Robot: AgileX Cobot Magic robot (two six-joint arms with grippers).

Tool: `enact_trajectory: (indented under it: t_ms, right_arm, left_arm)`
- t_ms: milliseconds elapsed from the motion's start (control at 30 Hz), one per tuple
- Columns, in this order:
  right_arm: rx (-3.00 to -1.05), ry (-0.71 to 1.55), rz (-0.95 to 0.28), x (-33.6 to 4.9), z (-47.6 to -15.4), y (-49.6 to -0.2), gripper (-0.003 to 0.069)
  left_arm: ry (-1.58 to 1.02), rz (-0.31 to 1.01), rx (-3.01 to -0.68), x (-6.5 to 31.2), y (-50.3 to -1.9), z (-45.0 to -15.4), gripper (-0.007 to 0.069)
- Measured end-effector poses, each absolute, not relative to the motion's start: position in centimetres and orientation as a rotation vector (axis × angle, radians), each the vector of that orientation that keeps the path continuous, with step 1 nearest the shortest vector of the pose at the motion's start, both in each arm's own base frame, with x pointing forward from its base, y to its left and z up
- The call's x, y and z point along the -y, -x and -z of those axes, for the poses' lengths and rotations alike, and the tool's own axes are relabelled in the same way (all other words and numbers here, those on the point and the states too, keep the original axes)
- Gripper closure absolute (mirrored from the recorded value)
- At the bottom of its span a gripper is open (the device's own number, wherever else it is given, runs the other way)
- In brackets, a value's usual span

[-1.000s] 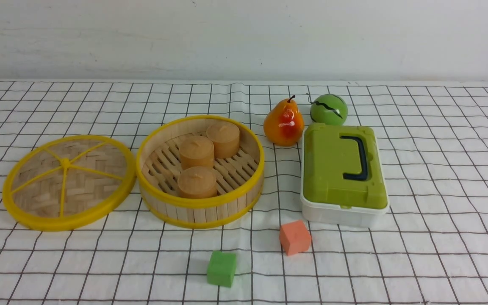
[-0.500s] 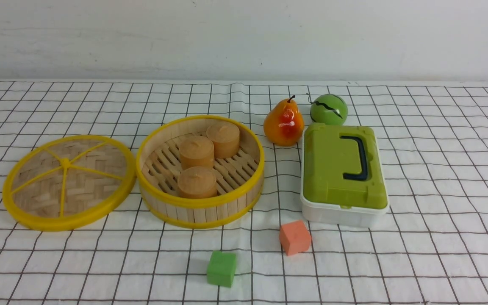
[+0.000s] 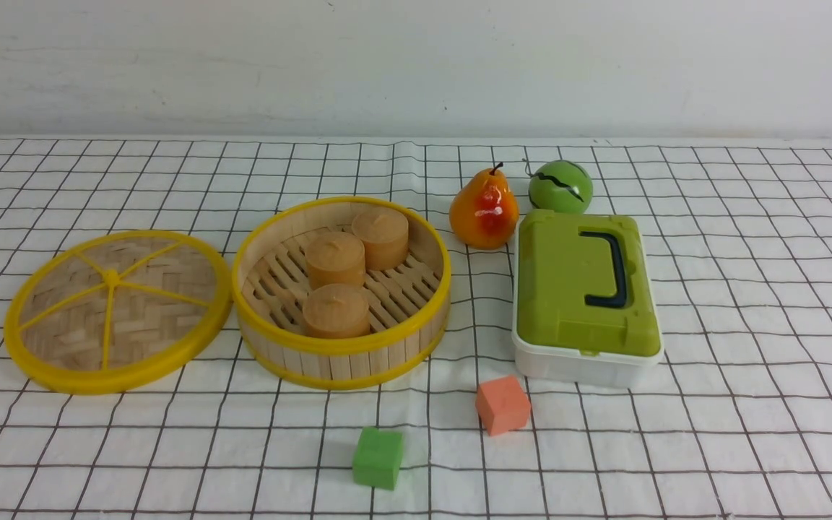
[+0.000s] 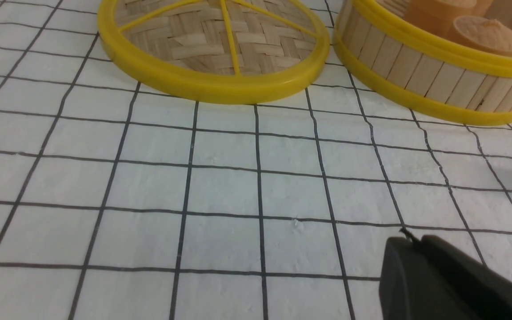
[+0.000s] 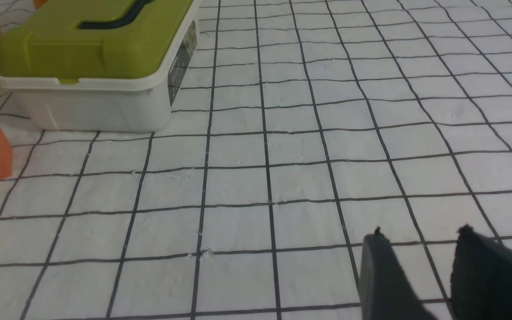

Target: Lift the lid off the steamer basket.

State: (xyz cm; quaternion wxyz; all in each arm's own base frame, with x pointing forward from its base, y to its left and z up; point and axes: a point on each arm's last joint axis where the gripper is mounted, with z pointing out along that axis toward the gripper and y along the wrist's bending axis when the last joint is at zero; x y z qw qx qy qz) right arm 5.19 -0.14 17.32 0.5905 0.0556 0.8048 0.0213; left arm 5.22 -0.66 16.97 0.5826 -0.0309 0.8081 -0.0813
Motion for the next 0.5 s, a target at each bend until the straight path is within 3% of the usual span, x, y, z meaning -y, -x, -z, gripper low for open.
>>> enact_trajectory:
  t_ms: [500]
  right_arm:
    - [-1.873,-0.129,-0.050,0.14,-17.32,-5.19,0.0419]
  left_arm:
    - [0.072,0.190,-1.887,0.66,-5.22,-16.97,0.0595]
